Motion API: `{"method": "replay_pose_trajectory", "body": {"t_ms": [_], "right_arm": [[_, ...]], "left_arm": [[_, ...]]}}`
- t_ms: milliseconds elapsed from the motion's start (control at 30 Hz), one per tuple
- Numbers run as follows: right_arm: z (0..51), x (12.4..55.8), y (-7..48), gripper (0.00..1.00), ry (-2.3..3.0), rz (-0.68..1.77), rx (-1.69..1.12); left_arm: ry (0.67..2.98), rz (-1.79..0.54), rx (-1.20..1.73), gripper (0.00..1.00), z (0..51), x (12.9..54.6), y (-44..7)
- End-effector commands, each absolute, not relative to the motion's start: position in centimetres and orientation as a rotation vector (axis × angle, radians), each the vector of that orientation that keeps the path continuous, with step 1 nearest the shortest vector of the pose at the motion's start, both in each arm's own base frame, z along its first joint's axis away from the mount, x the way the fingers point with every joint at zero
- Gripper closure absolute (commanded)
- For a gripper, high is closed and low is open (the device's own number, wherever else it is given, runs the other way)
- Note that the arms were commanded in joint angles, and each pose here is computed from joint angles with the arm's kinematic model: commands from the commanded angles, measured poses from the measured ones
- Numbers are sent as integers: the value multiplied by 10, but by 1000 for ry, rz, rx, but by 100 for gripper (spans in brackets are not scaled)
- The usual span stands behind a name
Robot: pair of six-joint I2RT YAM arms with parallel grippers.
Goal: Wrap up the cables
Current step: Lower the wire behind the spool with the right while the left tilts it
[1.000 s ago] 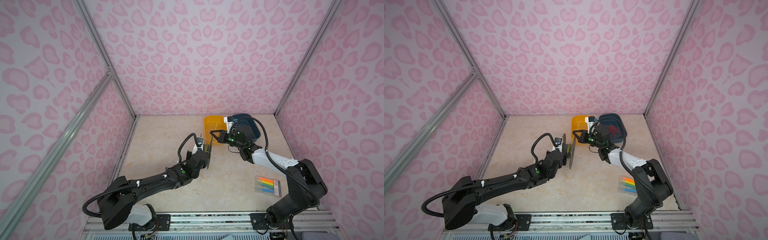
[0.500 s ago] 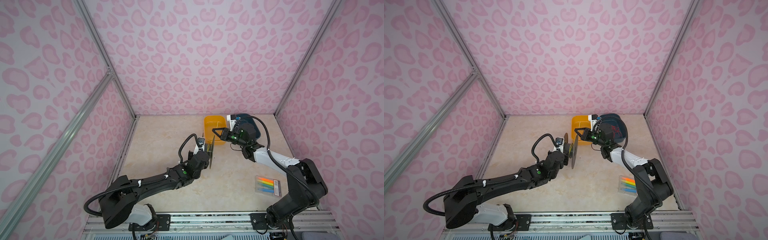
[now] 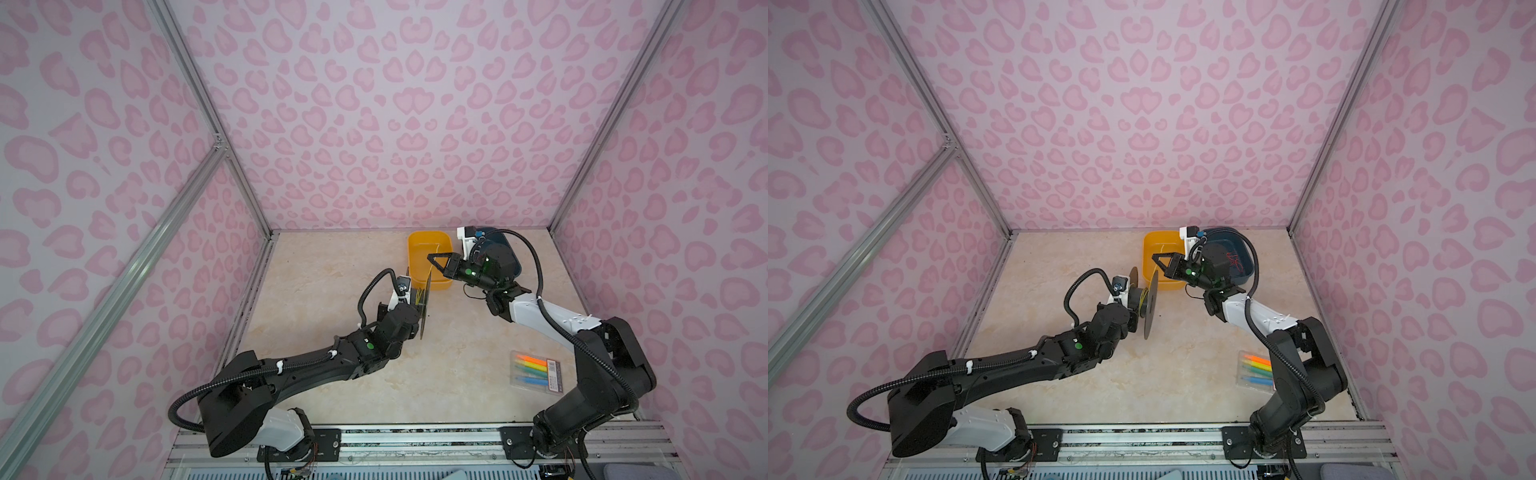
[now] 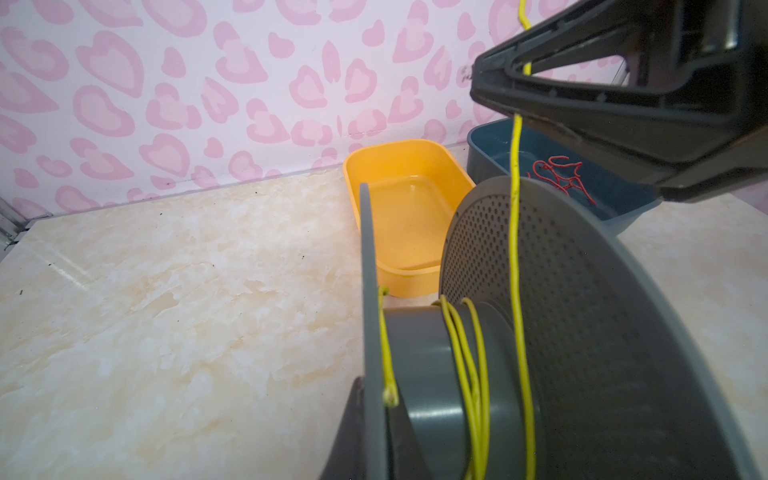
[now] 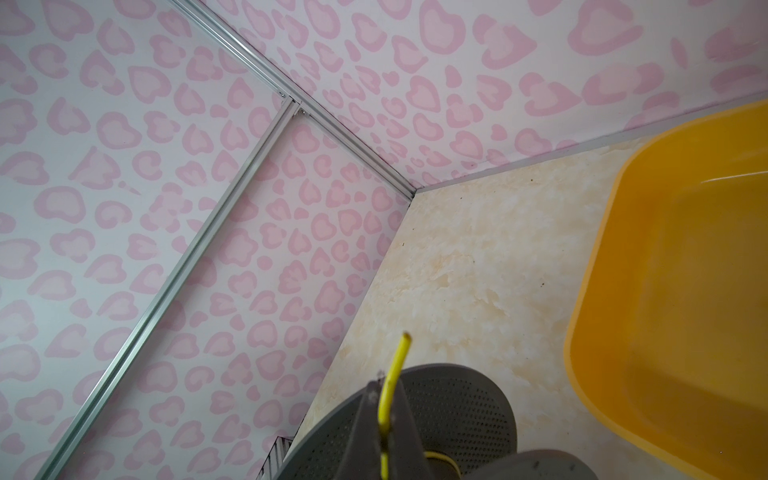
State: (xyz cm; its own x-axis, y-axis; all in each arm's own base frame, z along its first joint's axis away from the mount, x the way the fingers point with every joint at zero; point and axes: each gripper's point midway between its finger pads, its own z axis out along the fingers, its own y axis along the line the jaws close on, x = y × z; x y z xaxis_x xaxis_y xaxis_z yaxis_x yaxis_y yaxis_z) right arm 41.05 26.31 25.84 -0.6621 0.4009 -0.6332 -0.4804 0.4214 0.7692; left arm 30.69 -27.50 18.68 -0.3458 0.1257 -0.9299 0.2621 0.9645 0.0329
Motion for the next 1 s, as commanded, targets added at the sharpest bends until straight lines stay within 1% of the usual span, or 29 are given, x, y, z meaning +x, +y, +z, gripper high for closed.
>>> {"method": "replay_pose_trajectory", "body": {"t_ms": [0, 133, 333, 500, 700, 833, 967], "right_arm": [[328, 439, 232, 100, 1531, 1223, 2], [328, 437, 233, 100, 1542, 1209, -17], [319, 439, 233, 100, 1600, 1095, -70], [306, 444, 230, 100, 1647, 1020, -84], [288, 446, 230, 100, 1670, 1005, -58], [267, 452, 228, 100, 1711, 955, -49], [251, 455, 231, 100, 1734, 970, -38]], "left_arm": [[2111, 22, 536, 96, 131, 281, -258], [2110, 13, 556, 96, 131, 279, -260], [2085, -56, 643, 97, 140, 266, -268], [2049, -108, 708, 97, 158, 251, -271], [2030, -136, 746, 96, 170, 240, -271], [2005, -199, 776, 96, 181, 231, -274], [1974, -263, 788, 97, 195, 225, -277]]}}
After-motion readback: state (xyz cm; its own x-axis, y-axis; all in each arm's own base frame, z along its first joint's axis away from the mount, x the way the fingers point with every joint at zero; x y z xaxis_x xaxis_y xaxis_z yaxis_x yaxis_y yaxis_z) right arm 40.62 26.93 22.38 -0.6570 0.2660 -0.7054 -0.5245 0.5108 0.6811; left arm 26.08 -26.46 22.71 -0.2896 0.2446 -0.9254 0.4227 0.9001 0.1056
